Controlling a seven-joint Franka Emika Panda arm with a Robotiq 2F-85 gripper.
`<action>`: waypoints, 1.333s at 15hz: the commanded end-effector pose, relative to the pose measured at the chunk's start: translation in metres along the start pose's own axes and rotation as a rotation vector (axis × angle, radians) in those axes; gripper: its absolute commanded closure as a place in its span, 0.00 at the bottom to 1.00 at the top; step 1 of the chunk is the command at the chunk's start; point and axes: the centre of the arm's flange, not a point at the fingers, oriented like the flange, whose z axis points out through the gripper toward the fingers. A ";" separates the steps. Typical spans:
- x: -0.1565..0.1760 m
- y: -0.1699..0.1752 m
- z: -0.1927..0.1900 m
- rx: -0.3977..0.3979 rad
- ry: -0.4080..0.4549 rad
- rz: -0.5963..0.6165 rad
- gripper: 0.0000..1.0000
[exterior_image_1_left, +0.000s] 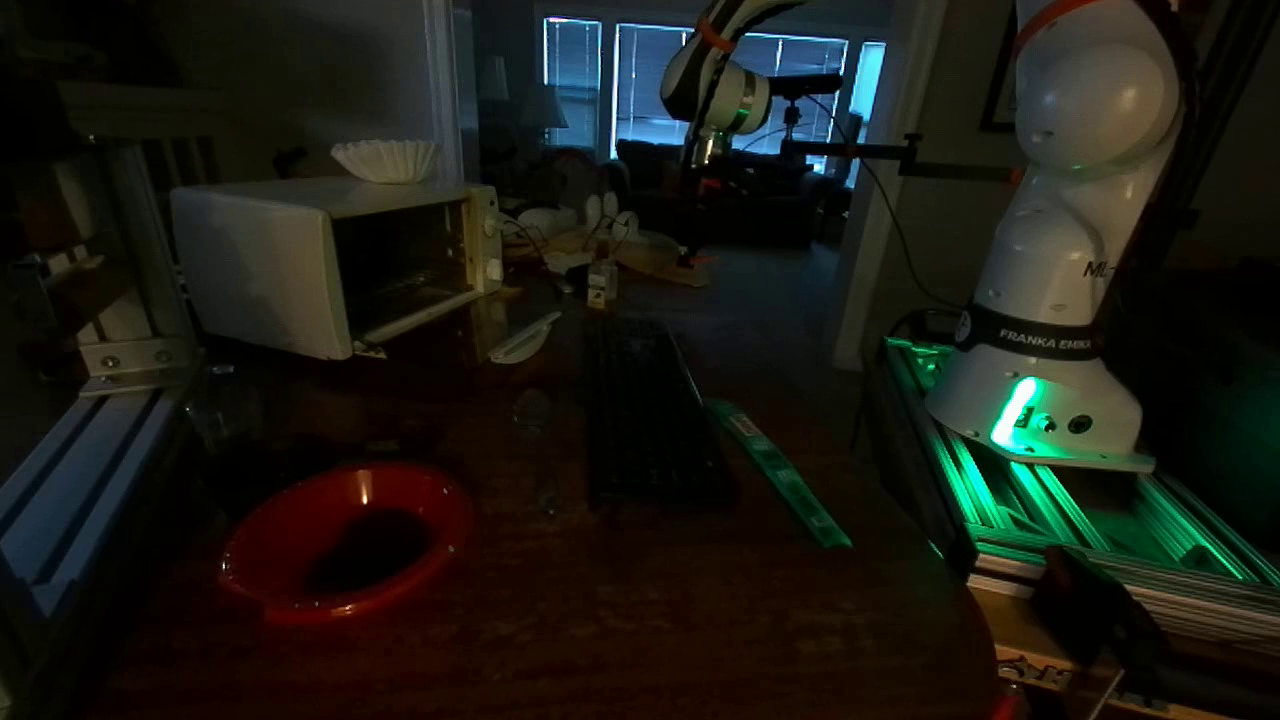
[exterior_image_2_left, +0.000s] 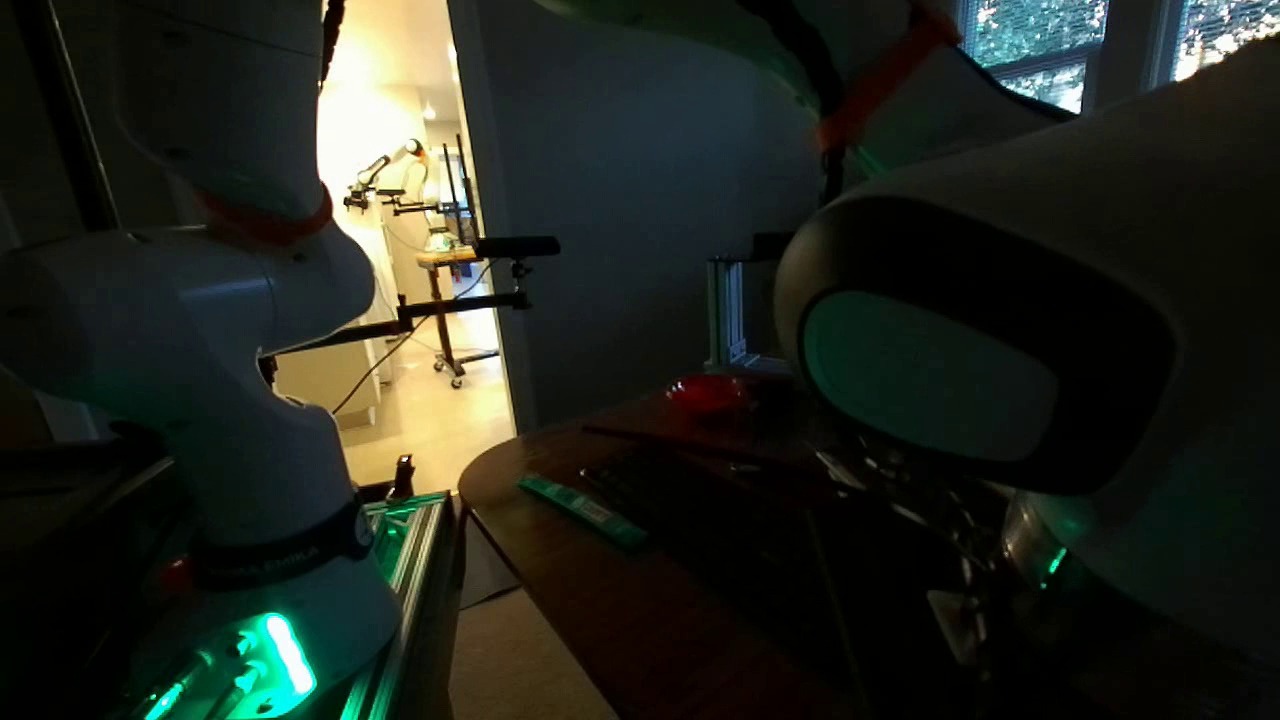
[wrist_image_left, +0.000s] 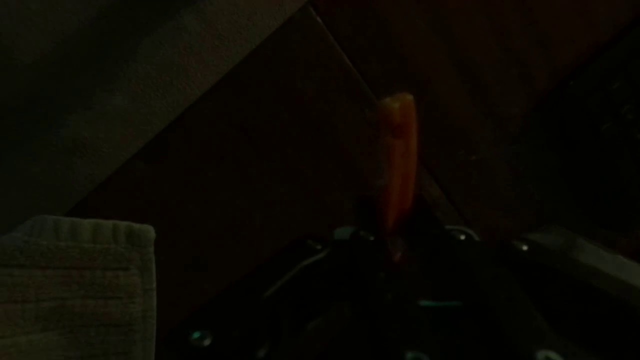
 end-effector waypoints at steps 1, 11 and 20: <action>0.001 -0.003 0.002 -0.023 0.072 0.011 0.95; 0.006 -0.008 -0.002 -0.035 0.171 0.010 0.95; 0.011 -0.007 0.018 -0.006 0.072 0.034 0.95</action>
